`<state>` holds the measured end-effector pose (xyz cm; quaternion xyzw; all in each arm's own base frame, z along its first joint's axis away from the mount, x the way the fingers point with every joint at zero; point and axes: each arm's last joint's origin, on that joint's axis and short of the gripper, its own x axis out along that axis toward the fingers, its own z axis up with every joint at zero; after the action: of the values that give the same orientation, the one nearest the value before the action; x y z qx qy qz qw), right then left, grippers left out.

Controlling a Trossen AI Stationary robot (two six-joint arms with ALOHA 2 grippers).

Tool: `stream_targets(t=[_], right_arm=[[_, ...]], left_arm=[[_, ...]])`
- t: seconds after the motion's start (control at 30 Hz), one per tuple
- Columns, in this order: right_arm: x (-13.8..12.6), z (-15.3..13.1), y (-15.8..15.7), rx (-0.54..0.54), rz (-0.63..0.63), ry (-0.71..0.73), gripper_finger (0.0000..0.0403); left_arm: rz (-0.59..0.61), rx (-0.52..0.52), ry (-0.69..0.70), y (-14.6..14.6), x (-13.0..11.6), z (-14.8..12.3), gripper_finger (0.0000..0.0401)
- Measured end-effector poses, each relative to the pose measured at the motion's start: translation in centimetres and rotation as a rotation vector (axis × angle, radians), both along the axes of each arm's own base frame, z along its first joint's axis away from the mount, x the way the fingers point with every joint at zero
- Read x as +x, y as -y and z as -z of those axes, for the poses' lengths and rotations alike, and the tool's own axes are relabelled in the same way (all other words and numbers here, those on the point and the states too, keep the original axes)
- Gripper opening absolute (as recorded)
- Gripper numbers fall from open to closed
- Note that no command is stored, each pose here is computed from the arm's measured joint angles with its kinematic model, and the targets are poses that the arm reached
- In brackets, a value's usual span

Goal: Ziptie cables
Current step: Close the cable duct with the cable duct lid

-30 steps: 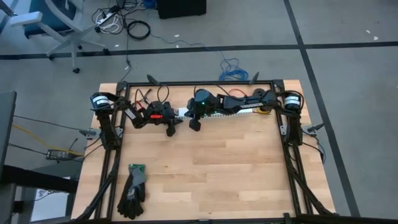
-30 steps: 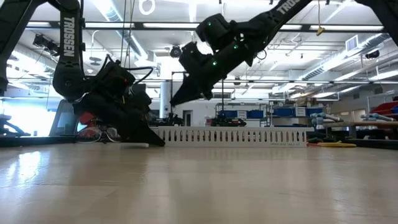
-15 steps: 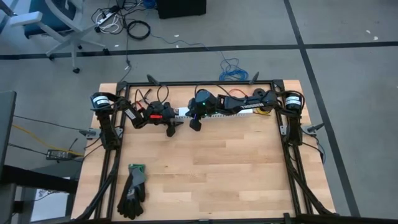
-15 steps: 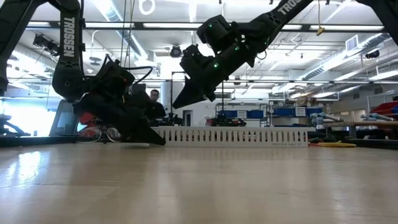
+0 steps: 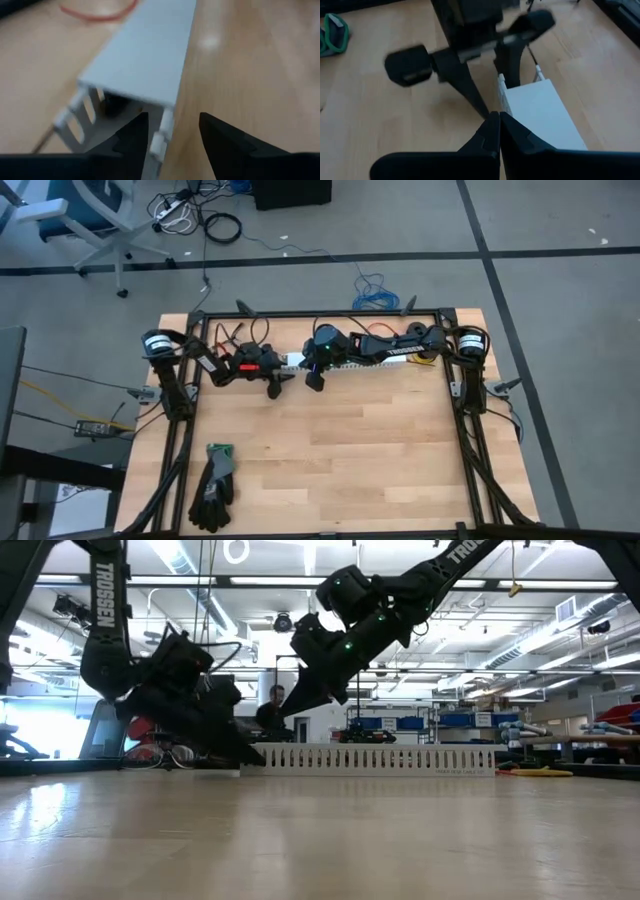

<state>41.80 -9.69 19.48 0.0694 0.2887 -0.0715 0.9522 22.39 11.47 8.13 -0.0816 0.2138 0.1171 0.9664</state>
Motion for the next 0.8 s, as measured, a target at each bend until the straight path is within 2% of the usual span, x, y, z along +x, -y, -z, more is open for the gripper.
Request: stream_targets(t=[0.27,0.43,0.63,0.8], right_arm=[[-0.1,0.2,-0.2,0.012,0.000,-0.028,0.0000],[-0.1,0.2,-0.2,0.012,-0.001,-0.027,0.0000],[-0.1,0.2,-0.2,0.012,-0.001,-0.027,0.0000],[-0.1,0.2,-0.3,0.012,-0.002,-0.027,0.0000]], left_arm=[[0.047,0.079,0.100,1.2,-0.3,-2.7,0.0188],[-0.020,0.104,0.047,1.4,-1.1,-2.1,0.0188],[-0.039,0.055,0.007,2.0,-2.4,-1.2,0.0188],[-0.113,0.083,0.040,2.8,-4.4,-1.1,0.0188]])
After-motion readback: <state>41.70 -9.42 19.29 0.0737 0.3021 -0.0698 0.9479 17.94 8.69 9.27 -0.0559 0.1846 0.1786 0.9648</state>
